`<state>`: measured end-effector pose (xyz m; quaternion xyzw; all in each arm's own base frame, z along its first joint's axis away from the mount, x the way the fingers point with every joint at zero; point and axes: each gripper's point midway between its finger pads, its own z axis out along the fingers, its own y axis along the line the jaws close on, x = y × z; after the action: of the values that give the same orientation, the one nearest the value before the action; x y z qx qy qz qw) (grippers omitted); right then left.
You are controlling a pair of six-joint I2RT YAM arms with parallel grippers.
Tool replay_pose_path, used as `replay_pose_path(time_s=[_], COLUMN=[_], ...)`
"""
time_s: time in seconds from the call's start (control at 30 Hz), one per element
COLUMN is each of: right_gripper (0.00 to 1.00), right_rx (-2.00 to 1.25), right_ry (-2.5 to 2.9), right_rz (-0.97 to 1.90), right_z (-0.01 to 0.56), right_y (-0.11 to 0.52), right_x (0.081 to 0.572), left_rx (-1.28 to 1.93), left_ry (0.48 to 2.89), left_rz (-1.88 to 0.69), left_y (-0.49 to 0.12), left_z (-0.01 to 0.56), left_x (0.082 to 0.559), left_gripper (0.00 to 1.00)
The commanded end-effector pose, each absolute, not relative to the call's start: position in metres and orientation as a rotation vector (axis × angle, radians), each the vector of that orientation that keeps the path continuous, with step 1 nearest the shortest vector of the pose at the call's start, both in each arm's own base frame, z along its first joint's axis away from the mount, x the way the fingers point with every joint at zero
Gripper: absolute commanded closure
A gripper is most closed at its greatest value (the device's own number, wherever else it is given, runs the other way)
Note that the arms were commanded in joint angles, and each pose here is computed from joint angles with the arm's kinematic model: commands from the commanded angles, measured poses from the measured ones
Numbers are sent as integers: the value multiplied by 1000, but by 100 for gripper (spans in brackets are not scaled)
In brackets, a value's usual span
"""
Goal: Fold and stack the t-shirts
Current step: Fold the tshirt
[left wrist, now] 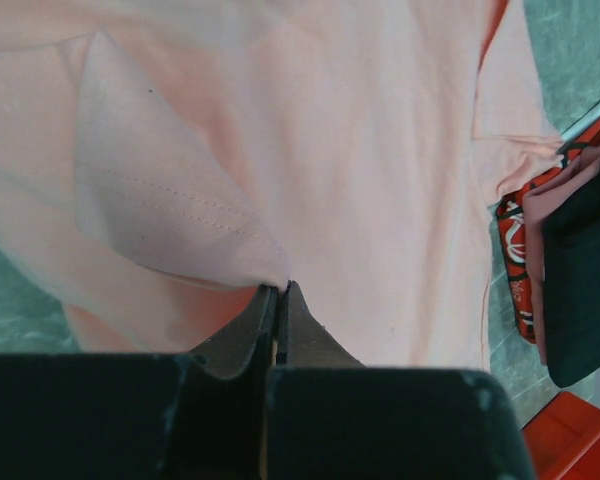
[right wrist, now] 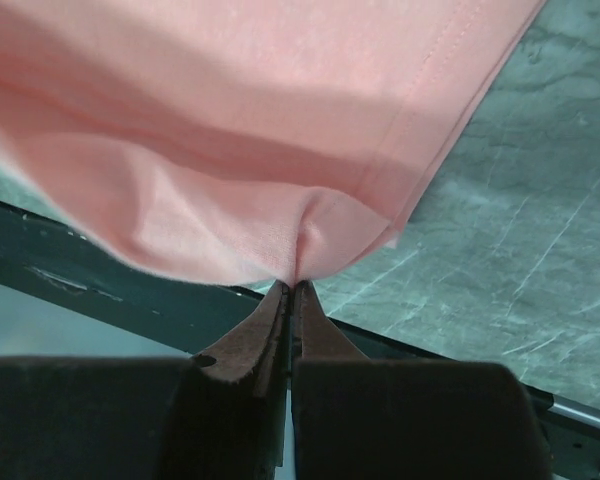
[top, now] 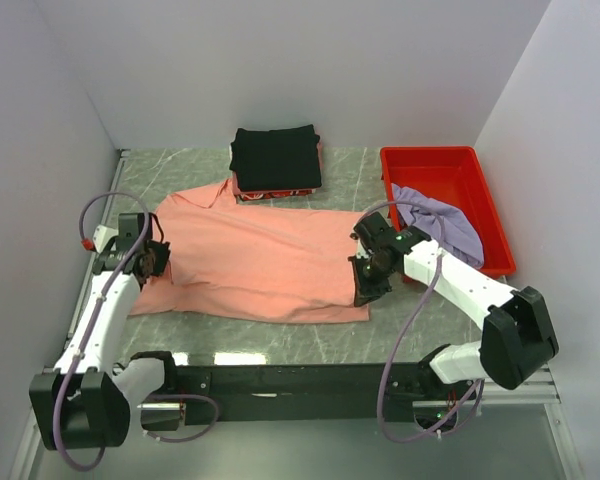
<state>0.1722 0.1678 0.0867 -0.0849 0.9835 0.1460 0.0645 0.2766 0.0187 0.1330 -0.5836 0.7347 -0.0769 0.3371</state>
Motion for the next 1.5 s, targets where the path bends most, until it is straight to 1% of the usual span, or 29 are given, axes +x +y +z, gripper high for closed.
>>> replay_pose_path(time_s=[0.0,0.2,0.47,0.5,0.57,0.63,0.67,0.7,0.73,0.77,0.8,0.83,0.87,0.9,0.93,0.97,1.0,1.03,1.07,1.1,1.13,1.2,1.23,1.3,1.4,1.43,1.47], right_gripper=[100,100,100,100,100,100,98,98,97,96,95,94,92,90,84,78,73,64,45,38,33,29,27,26,25,25,24], right_rx=[-262,-179,-100,-100,-81,-66,-63,-59,-50,-38,-29,-9,28,36,39,72,68,74,98,111,117,108,89,31,-97,-168,-192], right_ry=[2897,2898,2879,2883,2897,2895,2883,2877,2875,2860,2856,2855,2824,2819,2809,2784,2773,2752,2737,2721,2692,2694,2676,2665,2632,2637,2645], right_rz=[520,486,422,418,398,376,382,383,375,367,351,318,211,184,142,85,82,79,61,39,50,103,135,174,301,408,446], right_z=[100,93,86,84,81,79,80,80,78,77,76,71,70,69,67,70,73,79,82,84,92,93,100,101,109,108,107], right_y=[181,178,171,171,167,165,166,166,166,164,162,159,148,145,141,135,135,133,131,126,126,130,135,142,170,191,199], right_x=[194,212,238,239,242,245,249,251,254,259,263,268,279,282,287,294,296,297,298,298,299,292,290,283,271,261,257], left_rx=[-1438,-1398,-1338,-1319,-1264,-1215,-1200,-1170,-1158,-1154,-1134,-1114,-1099,-1091,-1073,-1085,-1088,-1085,-1083,-1076,-1068,-1082,-1096,-1104,-1093,-1084,-1084], left_ry=[1854,1896,1970,1978,2060,2126,2195,2209,2229,2268,2264,2268,2272,2252,2254,2263,2266,2263,2258,2241,2236,2210,2201,2188,2185,2165,2179], left_rz=[-245,-246,-165,-191,-167,-155,-120,-113,-57,-20,-19,6,27,26,41,75,81,82,76,48,29,13,12,0,-43,-71,-79], left_y=[21,15,16,13,10,6,-2,-5,-1,-1,-1,1,3,4,5,8,8,8,7,5,3,4,4,5,1,0,-2], left_z=[158,151,137,139,123,118,100,102,96,80,85,83,76,83,83,84,86,88,92,95,98,105,106,110,108,112,106], left_x=[310,338,364,371,378,386,388,398,399,403,416,421,430,441,446,449,449,447,439,437,432,412,405,386,371,372,368], left_gripper=[100,100,100,100,99,96,94,91,77,69,66,59,56,53,48,45,43,36,32,29,21,13,6,1,1,1,1])
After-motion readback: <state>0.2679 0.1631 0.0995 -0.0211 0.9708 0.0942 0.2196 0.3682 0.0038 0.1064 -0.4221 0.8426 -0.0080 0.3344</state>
